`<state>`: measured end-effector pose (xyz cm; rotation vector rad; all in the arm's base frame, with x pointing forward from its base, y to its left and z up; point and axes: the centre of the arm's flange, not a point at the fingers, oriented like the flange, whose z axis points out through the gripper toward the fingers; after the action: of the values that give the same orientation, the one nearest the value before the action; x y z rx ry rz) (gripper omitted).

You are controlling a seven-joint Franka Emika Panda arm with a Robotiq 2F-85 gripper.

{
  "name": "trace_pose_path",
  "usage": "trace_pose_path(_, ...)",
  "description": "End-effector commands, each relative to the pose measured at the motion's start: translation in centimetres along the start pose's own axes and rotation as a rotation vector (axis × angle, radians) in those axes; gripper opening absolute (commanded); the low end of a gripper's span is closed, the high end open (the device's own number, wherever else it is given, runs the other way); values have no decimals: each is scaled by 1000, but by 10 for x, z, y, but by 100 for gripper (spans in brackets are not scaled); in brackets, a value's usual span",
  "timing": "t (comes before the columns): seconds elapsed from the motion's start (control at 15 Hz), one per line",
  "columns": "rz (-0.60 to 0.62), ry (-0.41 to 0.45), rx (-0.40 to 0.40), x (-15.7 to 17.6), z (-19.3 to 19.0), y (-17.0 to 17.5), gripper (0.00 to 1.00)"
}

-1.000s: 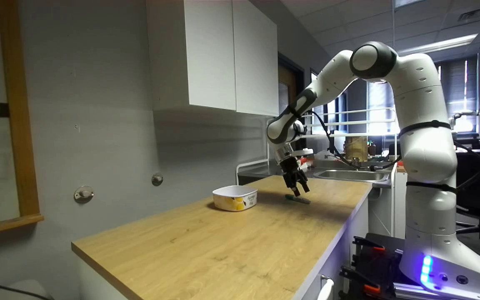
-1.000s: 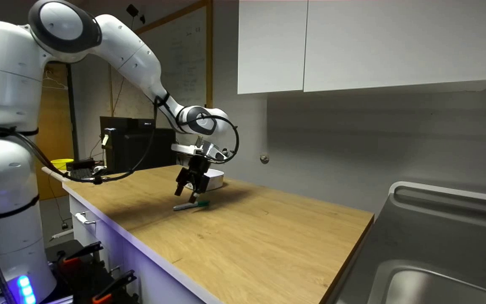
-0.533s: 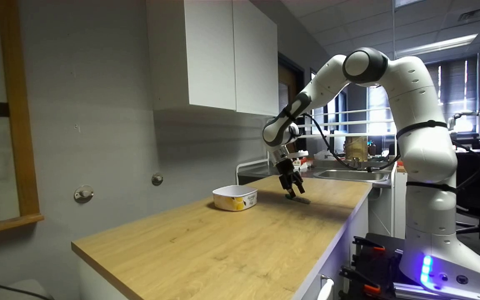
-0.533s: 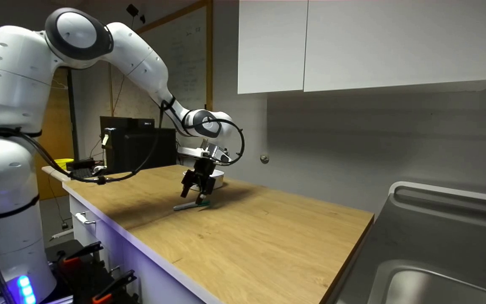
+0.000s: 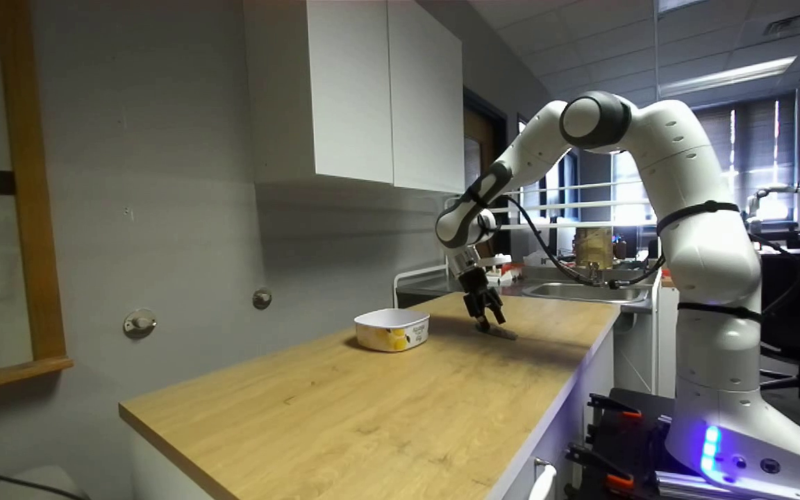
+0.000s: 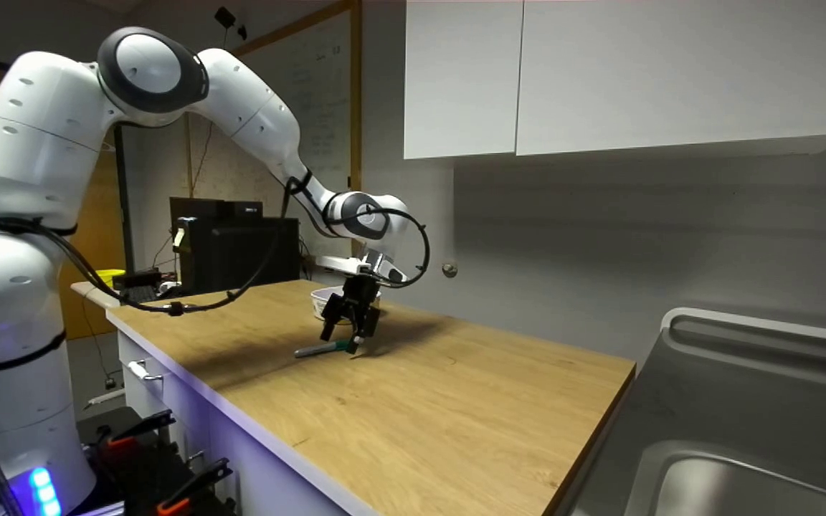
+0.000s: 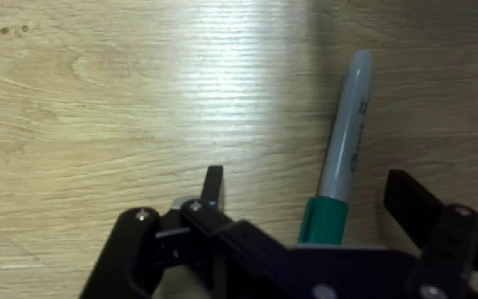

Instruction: Put the green marker in the white bowl

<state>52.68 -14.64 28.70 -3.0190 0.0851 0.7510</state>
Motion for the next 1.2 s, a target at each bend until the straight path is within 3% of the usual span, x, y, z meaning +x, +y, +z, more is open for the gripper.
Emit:
trace_pose_path(0.0, -4, -36, 5, 11, 17, 16, 100)
trace_pose_path(0.07, -3, -40, 6, 11, 20, 19, 100)
trace_pose_path(0.13, 4, -36, 6, 10, 22, 20, 75)
trace_pose_path(0.2, 8, -31, 3, 9, 20, 20, 75)
trace_pose_path(0.87, 26, 5, -6, 0, -4, 25, 0)
trace_pose_path(1.13, 57, 2, -21, -4, -10, 23, 5)
